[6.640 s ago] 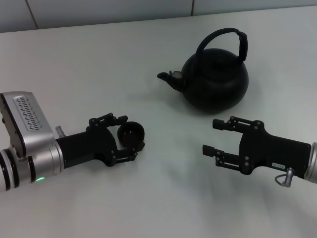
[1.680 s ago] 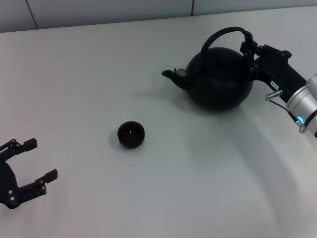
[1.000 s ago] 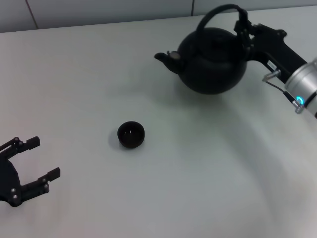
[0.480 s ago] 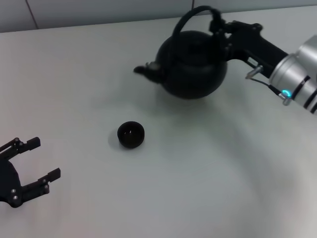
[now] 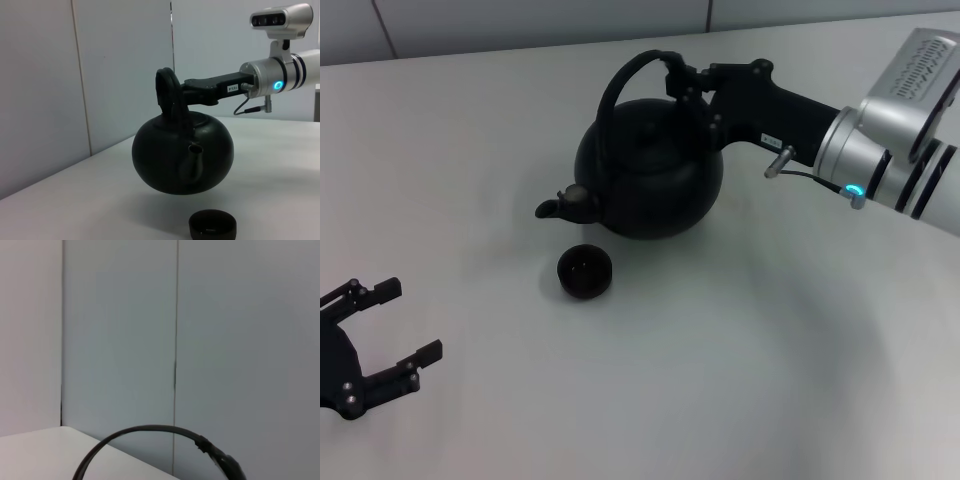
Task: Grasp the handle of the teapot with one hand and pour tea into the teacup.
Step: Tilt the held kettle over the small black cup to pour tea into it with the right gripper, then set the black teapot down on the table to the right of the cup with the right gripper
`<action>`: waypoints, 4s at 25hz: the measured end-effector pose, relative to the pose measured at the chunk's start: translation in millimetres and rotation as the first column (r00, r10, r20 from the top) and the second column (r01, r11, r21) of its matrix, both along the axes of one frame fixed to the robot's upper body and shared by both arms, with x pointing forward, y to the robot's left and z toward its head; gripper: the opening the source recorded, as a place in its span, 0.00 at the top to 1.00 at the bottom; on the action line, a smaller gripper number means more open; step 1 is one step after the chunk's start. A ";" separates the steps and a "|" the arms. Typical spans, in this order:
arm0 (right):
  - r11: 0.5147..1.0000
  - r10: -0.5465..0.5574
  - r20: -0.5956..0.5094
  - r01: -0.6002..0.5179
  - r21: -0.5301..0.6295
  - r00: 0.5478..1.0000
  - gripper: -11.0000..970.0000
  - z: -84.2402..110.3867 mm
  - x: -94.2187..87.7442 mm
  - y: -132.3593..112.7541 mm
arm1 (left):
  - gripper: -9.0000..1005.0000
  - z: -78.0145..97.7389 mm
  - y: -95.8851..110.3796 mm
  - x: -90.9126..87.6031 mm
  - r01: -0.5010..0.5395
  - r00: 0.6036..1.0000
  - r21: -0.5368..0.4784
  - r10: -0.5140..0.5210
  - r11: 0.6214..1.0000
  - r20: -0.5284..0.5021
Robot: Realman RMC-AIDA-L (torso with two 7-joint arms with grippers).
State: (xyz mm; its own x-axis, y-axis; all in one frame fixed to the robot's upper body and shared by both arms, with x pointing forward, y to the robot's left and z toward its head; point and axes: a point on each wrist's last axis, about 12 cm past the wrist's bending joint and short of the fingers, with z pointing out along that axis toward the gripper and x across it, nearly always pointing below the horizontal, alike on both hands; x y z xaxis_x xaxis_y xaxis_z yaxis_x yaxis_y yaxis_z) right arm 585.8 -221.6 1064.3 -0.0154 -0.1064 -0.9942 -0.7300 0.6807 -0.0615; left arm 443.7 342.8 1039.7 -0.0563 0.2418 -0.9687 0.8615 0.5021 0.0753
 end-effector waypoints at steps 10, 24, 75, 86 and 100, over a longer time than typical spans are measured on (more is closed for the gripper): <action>0.995 0.048 0.059 -0.043 -0.089 0.997 0.91 3.6 -0.7 -3.2 | 0.19 0.6 -0.4 0.7 0.002 1.000 0.000 -0.002 1.000 0.004; 0.972 0.077 0.204 -0.027 -0.235 0.976 0.91 9.1 1.5 -11.9 | 0.19 1.9 -2.1 2.1 -0.003 1.000 -0.010 0.003 1.000 0.014; 0.883 0.258 0.384 -0.055 -0.466 0.886 0.90 23.6 5.1 2.7 | 0.19 3.4 -5.9 6.4 -0.003 1.000 -0.018 0.003 1.000 0.026; 0.971 0.084 0.181 -0.040 -0.237 0.980 0.90 21.6 4.7 -13.6 | 0.19 3.6 -5.0 6.1 0.001 1.000 -0.014 0.000 1.000 0.025; 0.986 -0.162 0.046 0.160 0.041 0.986 0.90 4.8 -24.5 -66.4 | 0.19 6.0 -5.2 8.5 0.012 0.999 -0.003 -0.012 1.000 0.037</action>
State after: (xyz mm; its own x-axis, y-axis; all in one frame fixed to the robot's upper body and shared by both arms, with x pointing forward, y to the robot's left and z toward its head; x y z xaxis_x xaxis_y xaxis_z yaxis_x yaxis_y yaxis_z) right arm 561.3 -288.0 1069.1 0.0193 -0.0701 -0.9974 -0.6073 0.7916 -0.0673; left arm 452.2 337.5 1045.7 -0.0176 0.2388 -0.9709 0.8640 0.4924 0.1054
